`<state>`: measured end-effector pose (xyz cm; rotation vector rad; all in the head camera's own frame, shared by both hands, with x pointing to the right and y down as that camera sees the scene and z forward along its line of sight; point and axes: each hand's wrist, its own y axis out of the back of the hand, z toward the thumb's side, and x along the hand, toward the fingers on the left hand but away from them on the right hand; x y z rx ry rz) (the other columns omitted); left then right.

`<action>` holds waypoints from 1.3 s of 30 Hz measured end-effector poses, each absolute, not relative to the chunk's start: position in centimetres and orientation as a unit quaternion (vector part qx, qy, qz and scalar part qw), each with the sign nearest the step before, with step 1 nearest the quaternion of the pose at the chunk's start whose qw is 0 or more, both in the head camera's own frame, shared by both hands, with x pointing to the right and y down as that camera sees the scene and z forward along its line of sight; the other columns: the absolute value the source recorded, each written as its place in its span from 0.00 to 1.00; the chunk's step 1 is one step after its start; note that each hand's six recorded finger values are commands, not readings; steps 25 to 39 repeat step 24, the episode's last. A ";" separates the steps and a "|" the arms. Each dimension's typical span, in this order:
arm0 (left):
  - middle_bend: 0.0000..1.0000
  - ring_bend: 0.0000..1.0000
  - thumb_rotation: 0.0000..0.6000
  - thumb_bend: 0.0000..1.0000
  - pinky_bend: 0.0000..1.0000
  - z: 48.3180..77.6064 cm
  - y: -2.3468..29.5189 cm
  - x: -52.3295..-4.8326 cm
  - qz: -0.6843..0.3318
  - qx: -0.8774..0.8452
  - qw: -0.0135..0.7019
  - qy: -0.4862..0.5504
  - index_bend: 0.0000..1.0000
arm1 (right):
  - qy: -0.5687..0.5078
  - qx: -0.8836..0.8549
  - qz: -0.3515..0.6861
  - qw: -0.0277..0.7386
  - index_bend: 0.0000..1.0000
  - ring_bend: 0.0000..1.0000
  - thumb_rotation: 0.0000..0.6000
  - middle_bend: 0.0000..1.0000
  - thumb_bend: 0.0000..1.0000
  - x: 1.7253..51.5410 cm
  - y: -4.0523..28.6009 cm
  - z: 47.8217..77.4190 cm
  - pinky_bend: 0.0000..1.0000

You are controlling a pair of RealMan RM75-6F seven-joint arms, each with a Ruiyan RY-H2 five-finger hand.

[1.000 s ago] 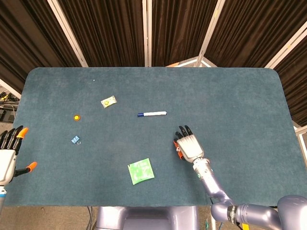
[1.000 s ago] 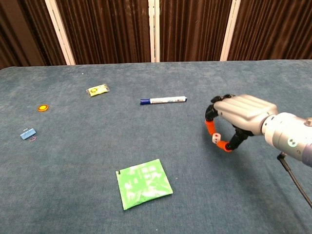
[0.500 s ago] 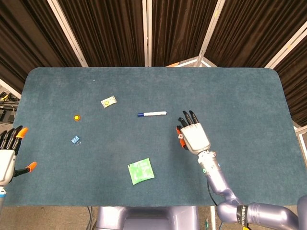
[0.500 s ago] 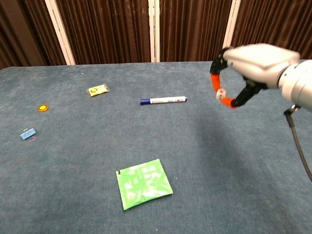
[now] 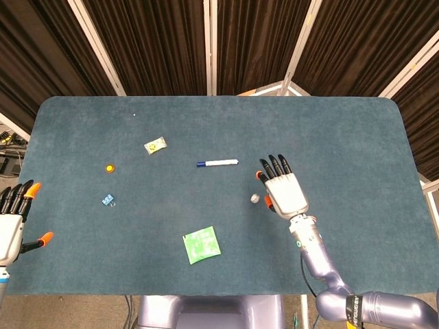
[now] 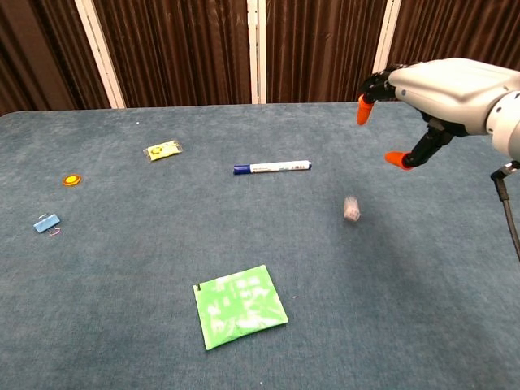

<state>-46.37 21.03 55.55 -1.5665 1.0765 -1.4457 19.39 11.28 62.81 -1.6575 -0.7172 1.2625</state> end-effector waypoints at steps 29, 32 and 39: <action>0.00 0.00 1.00 0.11 0.00 55.7 21.6 -46.0 -0.565 -0.606 0.379 0.413 0.00 | -0.374 -0.624 0.546 0.415 0.18 0.00 1.00 0.00 0.21 36.7 18.3 62.0 0.00; 0.00 0.00 1.00 0.11 0.00 55.7 21.6 -46.0 -0.565 -0.606 0.379 0.413 0.00 | -0.374 -0.624 0.546 0.415 0.18 0.00 1.00 0.00 0.21 36.7 18.3 62.0 0.00; 0.00 0.00 1.00 0.11 0.00 55.7 21.6 -46.0 -0.565 -0.606 0.379 0.413 0.00 | -0.374 -0.624 0.546 0.415 0.18 0.00 1.00 0.00 0.21 36.7 18.3 62.0 0.00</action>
